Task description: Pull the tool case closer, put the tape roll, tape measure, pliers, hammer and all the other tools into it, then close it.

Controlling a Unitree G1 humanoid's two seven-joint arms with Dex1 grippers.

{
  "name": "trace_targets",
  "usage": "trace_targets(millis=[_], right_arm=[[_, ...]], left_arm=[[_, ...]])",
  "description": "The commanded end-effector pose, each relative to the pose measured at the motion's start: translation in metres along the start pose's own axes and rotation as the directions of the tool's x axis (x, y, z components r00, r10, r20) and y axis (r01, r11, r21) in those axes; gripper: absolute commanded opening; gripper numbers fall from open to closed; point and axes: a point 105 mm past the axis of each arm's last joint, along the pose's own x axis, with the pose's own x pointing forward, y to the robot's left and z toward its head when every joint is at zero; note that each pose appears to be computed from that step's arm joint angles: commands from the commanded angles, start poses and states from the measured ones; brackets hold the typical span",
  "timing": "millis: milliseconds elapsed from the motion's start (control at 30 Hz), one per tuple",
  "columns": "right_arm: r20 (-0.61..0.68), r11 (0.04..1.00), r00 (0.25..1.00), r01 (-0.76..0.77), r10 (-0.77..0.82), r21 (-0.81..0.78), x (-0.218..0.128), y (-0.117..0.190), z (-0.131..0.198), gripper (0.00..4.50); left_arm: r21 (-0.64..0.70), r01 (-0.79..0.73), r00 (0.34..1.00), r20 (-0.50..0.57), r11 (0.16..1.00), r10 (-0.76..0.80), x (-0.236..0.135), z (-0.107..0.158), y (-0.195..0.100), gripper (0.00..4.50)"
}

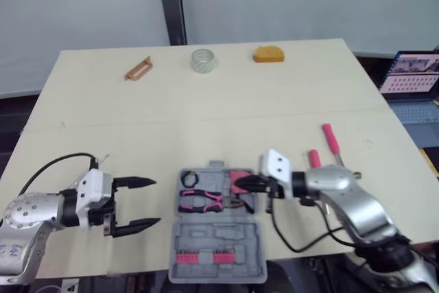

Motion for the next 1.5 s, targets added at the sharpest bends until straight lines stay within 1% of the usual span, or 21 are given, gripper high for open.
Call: trace_targets(millis=[33,67,133,167,267,333,367,400,467,567,800,900,967,1000,1033,1067,1233,1267,1300,1333,1500], right_arm=[[0.010,1.000,1.000,0.019,-0.020,0.019,-0.020,0.006,0.000,0.03],[-0.004,0.999,1.000,0.028,-0.028,0.038,-0.025,0.009,-0.005,0.03],[-0.035,0.995,0.998,0.047,-0.044,0.093,-0.036,0.017,-0.019,0.55],[-0.049,0.991,0.998,0.054,-0.048,0.119,-0.040,0.021,-0.025,0.91],[-0.076,0.983,0.995,0.079,-0.067,0.164,-0.047,0.028,-0.039,2.33],[-0.080,0.978,0.993,0.102,-0.089,0.183,-0.051,0.031,-0.048,3.39],[-0.079,0.977,0.992,0.111,-0.098,0.182,-0.052,0.033,-0.051,3.82],[-0.083,0.977,0.991,0.118,-0.105,0.177,-0.054,0.034,-0.055,4.37],[-0.107,0.980,0.985,0.152,-0.138,0.132,-0.057,0.036,-0.065,4.47],[-0.135,0.977,0.981,0.158,-0.139,0.143,-0.061,0.042,-0.080,4.47],[-0.154,0.972,0.979,0.159,-0.133,0.171,-0.064,0.046,-0.089,4.47],[-0.159,0.971,0.976,0.172,-0.146,0.164,-0.066,0.043,-0.089,4.47],[-0.147,0.973,0.978,0.171,-0.149,0.154,-0.068,0.039,-0.085,3.94],[-0.136,0.974,0.979,0.169,-0.149,0.150,-0.068,0.036,-0.081,3.61],[-0.127,0.975,0.981,0.167,-0.148,0.147,-0.066,0.033,-0.078,2.98],[-0.119,0.976,0.982,0.163,-0.147,0.143,-0.064,0.031,-0.075,2.65],[-0.103,0.978,0.984,0.156,-0.142,0.136,-0.054,0.025,-0.067,0.13],[-0.104,0.979,0.985,0.153,-0.139,0.136,-0.051,0.024,-0.066,0.00],[-0.105,0.979,0.985,0.151,-0.137,0.136,-0.050,0.024,-0.066,0.00],[-0.108,0.980,0.986,0.144,-0.130,0.135,-0.048,0.024,-0.066,0.00],[-0.128,0.982,0.983,0.145,-0.129,0.123,-0.037,0.023,-0.073,0.00]], left_arm=[[-0.011,-0.061,0.998,-0.003,0.998,0.061,-0.007,-0.006,-0.005,4.50],[-0.009,-0.081,0.997,-0.014,0.997,0.081,-0.009,-0.011,-0.007,4.50],[-0.023,-0.106,0.994,-0.024,0.994,0.106,-0.013,-0.021,-0.014,4.50],[-0.029,-0.116,0.993,-0.028,0.993,0.115,-0.015,-0.026,-0.017,4.50],[-0.031,-0.130,0.991,-0.044,0.991,0.129,-0.020,-0.039,-0.026,4.50],[-0.023,-0.147,0.988,-0.051,0.989,0.146,-0.026,-0.047,-0.031,4.50],[-0.006,-0.165,0.985,-0.052,0.986,0.164,-0.029,-0.050,-0.032,4.50],[0.012,-0.184,0.982,-0.053,0.983,0.184,-0.032,-0.053,-0.033,4.50],[0.013,-0.207,0.976,-0.066,0.978,0.208,-0.040,-0.062,-0.038,4.50],[-0.026,-0.216,0.973,-0.084,0.976,0.213,-0.047,-0.072,-0.046,4.50],[-0.019,-0.229,0.971,-0.081,0.973,0.226,-0.045,-0.071,-0.043,4.50],[-0.030,-0.215,0.972,-0.099,0.976,0.211,-0.041,-0.070,-0.042,4.50],[-0.039,-0.216,0.974,-0.069,0.976,0.213,-0.032,-0.059,-0.031,4.50],[-0.037,-0.213,0.976,-0.060,0.976,0.211,-0.026,-0.053,-0.025,4.24],[-0.034,-0.193,0.980,-0.064,0.981,0.190,-0.020,-0.050,-0.020,3.88],[-0.034,-0.174,0.982,-0.076,0.984,0.171,-0.016,-0.050,-0.018,3.59],[-0.015,-0.127,0.986,-0.107,0.992,0.125,0.002,-0.045,-0.006,1.18],[-0.016,-0.114,0.988,-0.108,0.993,0.111,0.005,-0.044,-0.006,0.75],[-0.017,-0.106,0.989,-0.110,0.994,0.103,0.007,-0.044,-0.005,0.13],[-0.022,-0.091,0.990,-0.112,0.996,0.088,0.008,-0.044,-0.006,0.06],[-0.011,-0.026,0.989,-0.145,1.000,0.024,0.023,-0.051,-0.008,0.06]])
